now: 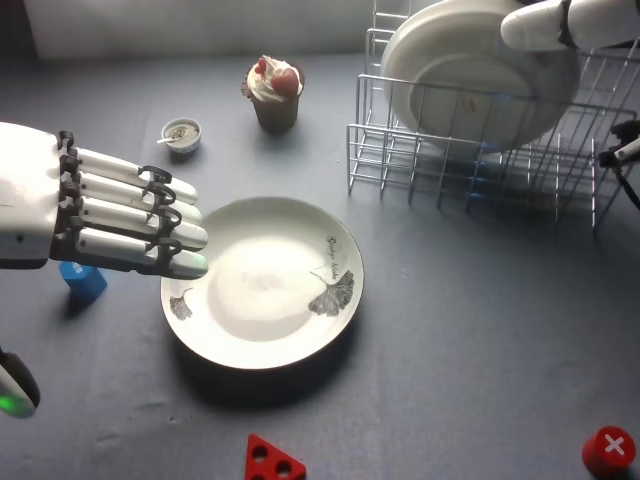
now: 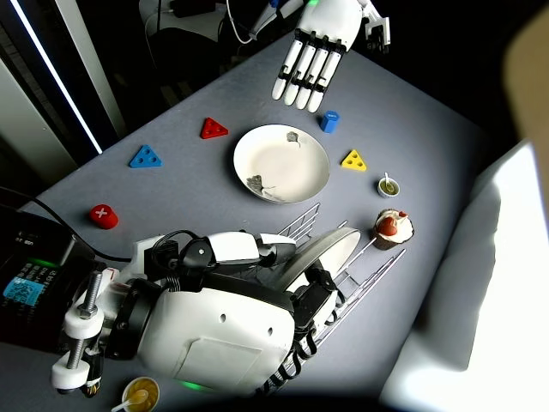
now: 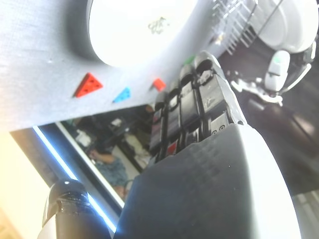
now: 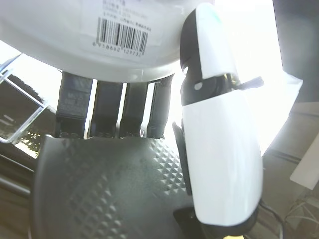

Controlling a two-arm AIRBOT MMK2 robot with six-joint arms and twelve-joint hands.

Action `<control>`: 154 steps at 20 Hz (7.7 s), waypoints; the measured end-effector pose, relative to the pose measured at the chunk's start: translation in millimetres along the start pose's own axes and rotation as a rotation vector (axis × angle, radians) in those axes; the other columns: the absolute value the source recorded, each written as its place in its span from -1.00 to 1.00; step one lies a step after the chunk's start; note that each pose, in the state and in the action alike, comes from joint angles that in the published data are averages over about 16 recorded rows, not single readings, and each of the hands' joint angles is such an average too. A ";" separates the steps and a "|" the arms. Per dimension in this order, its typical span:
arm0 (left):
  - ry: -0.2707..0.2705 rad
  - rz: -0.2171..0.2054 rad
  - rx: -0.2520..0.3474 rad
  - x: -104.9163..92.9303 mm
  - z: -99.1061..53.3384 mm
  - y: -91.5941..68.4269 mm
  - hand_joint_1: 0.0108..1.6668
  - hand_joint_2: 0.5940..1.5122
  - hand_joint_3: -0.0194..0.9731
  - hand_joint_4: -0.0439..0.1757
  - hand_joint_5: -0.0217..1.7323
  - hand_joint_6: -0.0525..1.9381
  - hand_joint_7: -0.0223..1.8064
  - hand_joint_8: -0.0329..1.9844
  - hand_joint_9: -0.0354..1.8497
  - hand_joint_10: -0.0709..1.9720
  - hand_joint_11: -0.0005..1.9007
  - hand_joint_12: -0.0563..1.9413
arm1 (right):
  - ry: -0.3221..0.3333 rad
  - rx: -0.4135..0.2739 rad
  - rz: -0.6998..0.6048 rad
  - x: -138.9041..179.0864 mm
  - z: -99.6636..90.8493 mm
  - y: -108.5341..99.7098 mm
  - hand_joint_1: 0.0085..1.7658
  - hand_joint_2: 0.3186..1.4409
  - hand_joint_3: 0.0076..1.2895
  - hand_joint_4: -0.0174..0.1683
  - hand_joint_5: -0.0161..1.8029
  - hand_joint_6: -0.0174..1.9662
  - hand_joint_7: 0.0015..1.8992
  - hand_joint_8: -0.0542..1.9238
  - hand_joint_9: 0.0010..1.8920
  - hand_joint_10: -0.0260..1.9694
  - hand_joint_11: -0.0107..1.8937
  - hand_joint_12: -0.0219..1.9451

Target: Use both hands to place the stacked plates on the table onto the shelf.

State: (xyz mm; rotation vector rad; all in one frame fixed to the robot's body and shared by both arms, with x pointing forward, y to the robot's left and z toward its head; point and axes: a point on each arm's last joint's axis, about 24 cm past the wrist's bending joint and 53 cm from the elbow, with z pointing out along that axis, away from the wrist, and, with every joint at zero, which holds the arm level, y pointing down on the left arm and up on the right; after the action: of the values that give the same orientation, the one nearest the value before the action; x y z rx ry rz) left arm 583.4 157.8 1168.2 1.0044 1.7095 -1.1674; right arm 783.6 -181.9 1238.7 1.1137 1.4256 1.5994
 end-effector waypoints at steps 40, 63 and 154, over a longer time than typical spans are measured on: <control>0.155 0.025 -0.148 60.7 16.8 35.0 -0.94 -0.34 -0.96 -0.59 -0.82 -0.95 -0.81 -0.97 -0.80 -0.92 -0.85 -0.92 | 0.401 -0.767 -1.472 232.3 -157.4 6.1 -0.02 0.05 -1.00 -0.76 -0.59 -0.97 -0.57 -0.93 -0.51 -0.96 -0.43 -0.97; 0.283 0.050 -0.171 106.2 20.3 38.4 -0.94 -0.35 -0.96 -0.68 -0.86 -0.97 -0.83 -0.97 -0.82 -0.92 -0.84 -0.94 | 0.490 -0.702 -1.497 245.0 -132.5 -73.7 0.28 0.04 -1.00 -0.77 -0.78 -0.97 -0.79 -0.93 -0.77 -0.96 -0.67 -0.97; -0.042 -0.066 -0.237 -21.0 -80.5 49.4 -0.97 -0.34 -0.96 -0.60 -0.85 -0.93 -0.82 -0.97 -0.80 -0.92 -0.85 -0.93 | 0.368 -0.164 -0.483 153.3 -93.2 62.9 0.68 0.15 -1.00 -0.90 0.07 -0.31 0.29 -0.53 0.31 -0.46 0.16 -0.05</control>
State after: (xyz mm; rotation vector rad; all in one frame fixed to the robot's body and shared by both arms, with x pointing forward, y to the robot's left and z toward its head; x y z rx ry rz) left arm 621.3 243.7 1191.8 0.7783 1.8099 -0.9913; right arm 642.0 -85.3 1320.9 0.3463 1.6084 1.5708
